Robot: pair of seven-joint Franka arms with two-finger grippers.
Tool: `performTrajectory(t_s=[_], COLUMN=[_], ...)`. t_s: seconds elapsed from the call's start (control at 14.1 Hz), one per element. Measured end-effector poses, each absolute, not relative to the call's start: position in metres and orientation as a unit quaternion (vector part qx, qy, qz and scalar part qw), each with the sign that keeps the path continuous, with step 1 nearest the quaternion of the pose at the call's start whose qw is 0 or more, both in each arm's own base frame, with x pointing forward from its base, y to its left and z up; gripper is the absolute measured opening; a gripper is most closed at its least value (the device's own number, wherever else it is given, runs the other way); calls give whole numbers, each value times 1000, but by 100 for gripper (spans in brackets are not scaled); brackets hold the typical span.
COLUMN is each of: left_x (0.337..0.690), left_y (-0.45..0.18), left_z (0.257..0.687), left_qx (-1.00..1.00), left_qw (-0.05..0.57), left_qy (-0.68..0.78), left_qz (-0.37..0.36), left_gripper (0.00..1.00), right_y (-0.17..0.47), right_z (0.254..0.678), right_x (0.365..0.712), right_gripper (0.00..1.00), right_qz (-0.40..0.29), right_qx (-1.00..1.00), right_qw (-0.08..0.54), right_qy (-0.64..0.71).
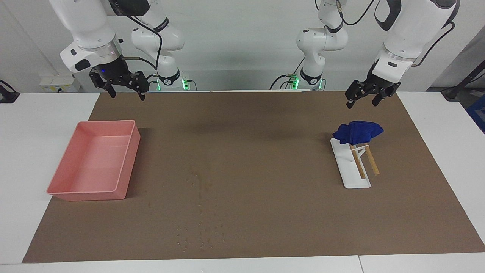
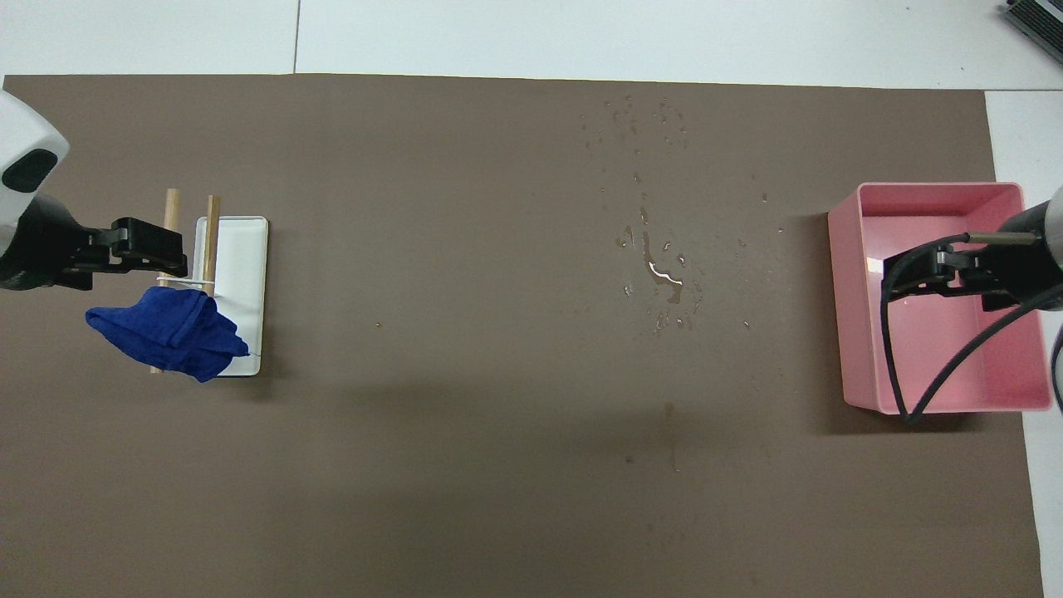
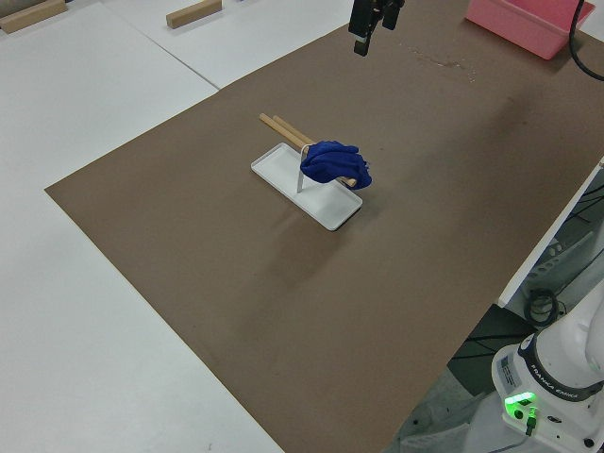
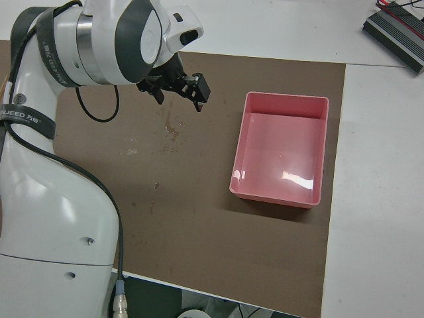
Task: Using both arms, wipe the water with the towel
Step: 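Grasp the blue towel on the white tray with the left gripper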
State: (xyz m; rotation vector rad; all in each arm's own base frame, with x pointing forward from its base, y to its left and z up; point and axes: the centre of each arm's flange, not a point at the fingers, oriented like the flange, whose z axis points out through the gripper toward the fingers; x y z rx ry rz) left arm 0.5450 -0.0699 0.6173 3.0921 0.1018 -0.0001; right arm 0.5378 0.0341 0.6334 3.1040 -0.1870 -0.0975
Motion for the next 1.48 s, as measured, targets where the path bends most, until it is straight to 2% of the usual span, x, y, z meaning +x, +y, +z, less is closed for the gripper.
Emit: performTrajectory(t_s=[0.49,1.13,1.48], left_x=[545,545,548], left_y=[-70,-66,-2], left_z=[617,617,591], left_qx=[999,994,975], left_qw=[24,24,25], left_qy=[36,107,220], left_qz=[0,-2,31], left_gripper=[100,100,100], right_y=[34,34,34], right_z=[633,632,629], right_x=[538,538,537], right_gripper=[100,100,100], right_qz=[-31,-33,-37], right_qx=[998,998,997], right_qw=[15,15,16], right_qy=[-60,-60,-60])
